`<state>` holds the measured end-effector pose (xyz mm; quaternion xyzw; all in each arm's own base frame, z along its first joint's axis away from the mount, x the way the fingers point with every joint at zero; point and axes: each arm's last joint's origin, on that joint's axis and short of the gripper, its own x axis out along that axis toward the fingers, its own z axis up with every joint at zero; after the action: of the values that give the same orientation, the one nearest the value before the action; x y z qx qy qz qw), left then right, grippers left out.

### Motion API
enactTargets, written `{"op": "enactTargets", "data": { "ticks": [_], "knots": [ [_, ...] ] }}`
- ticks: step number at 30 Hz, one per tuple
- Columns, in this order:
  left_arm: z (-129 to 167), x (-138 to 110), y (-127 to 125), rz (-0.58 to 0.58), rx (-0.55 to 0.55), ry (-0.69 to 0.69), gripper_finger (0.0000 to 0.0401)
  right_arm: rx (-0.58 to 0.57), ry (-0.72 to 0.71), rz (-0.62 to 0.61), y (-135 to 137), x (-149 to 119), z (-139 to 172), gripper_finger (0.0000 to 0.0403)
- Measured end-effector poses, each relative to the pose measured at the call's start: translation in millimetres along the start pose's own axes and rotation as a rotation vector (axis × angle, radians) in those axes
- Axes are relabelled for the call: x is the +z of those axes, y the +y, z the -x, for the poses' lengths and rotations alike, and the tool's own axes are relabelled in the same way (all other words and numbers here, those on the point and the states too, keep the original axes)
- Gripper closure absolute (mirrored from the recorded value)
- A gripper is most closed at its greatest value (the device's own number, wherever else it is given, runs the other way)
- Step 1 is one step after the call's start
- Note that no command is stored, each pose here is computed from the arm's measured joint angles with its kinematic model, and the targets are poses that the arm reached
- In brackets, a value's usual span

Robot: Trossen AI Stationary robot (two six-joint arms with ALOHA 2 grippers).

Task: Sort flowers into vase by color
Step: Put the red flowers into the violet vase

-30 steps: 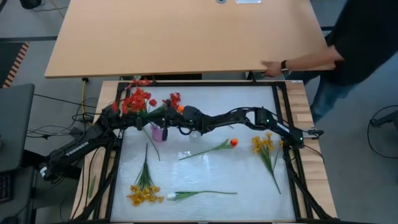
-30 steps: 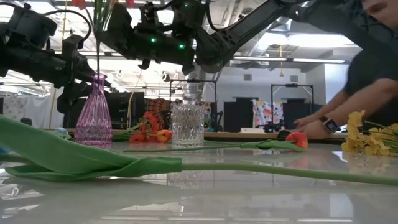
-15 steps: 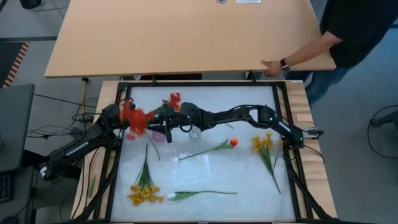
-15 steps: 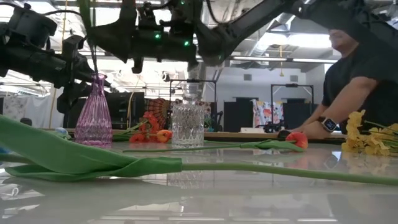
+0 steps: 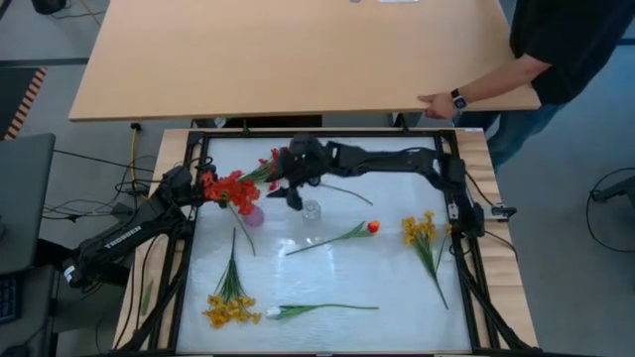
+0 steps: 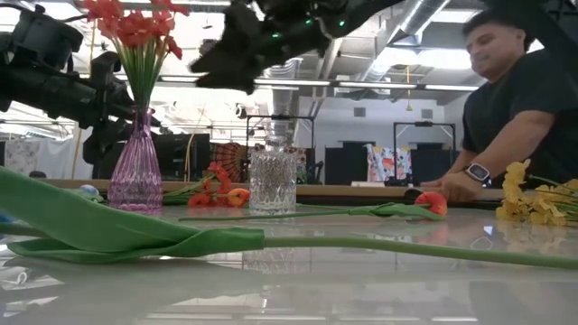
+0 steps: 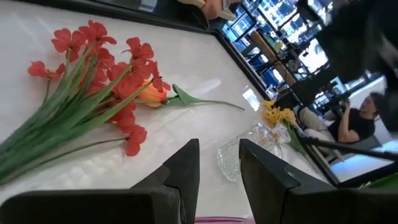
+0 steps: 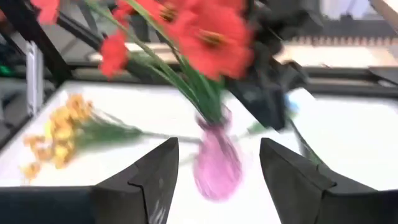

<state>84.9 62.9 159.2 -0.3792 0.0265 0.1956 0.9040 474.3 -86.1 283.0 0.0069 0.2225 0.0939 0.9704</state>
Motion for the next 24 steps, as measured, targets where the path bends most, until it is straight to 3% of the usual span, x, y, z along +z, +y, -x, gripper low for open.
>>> {"op": "enactTargets", "data": {
  "ticks": [8, 12, 15, 21, 24],
  "knots": [
    [0, 1, 2, -0.1, 0.079, -0.043, 0.0301, -0.002, 0.214, -0.021, 7, 15, 75, 0.0153],
    [3, 3, 3, -0.158, 0.228, 0.027, 0.0301, 0.003, 0.323, -0.076, 15, 16, 112, 0.0154],
    [6, 18, -7, -0.262, 0.335, 0.043, 0.0301, -0.008, 0.387, -0.142, 13, 14, 133, 0.0154],
    [-2, 43, -18, -0.311, 0.489, 0.072, 0.0301, -0.063, 0.382, -0.26, -3, 11, 140, 0.0154],
    [-13, 46, -15, -0.341, 0.537, 0.182, 0.0301, -0.064, 0.39, -0.264, -7, 7, 134, 0.0154]
  ]
}}
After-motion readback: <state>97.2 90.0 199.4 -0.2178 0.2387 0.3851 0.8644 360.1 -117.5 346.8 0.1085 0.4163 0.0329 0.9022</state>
